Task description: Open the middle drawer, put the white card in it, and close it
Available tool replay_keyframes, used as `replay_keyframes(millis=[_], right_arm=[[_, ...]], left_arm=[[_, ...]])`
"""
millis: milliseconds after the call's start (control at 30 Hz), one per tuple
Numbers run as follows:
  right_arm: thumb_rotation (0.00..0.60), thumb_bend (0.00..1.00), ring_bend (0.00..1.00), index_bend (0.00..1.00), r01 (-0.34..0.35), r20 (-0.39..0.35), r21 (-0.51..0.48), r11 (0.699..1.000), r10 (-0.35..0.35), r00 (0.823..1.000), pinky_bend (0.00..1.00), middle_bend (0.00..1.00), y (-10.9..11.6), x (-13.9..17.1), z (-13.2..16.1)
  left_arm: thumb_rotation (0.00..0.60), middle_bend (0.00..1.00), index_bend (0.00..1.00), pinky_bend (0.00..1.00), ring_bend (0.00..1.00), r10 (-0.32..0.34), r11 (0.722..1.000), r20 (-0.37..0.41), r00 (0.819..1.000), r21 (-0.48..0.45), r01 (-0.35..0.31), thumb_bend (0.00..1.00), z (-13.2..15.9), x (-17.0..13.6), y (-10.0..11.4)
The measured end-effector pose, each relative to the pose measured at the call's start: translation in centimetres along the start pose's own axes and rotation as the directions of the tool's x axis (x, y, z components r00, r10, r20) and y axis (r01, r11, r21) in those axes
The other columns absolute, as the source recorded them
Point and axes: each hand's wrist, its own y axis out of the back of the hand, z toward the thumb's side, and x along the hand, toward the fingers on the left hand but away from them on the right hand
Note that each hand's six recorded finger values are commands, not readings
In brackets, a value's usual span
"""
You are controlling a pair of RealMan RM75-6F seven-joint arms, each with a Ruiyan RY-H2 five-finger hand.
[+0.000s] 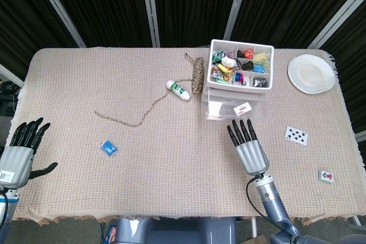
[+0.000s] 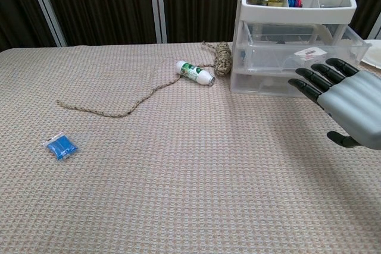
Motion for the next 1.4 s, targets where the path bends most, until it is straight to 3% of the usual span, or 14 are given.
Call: replay_keyframes(millis=[833,1400], right_arm=[[0.6,0.18,0.0,0.0,0.023,0.01,-0.034,0.999,-0.022,1.0,0.0,0.0,1.6,-1.5,1.9],[0.6,0.18,0.0,0.0,-0.034,0.077,-0.023,0.999,0.036,0.996,0.0,0.0,0.9,-5.4,1.5]], left_arm=[[0.6,0.0,0.08,0.0,0.0,-0.005,1.0,-0.002,1.0,-0.007,0.005,0.14,0.0,0.0,0.0],[0.6,0.0,0.08,0.0,0.0,-0.022,1.0,-0.011,1.0,-0.022,0.022,0.14,-0.2,0.1,-0.1]])
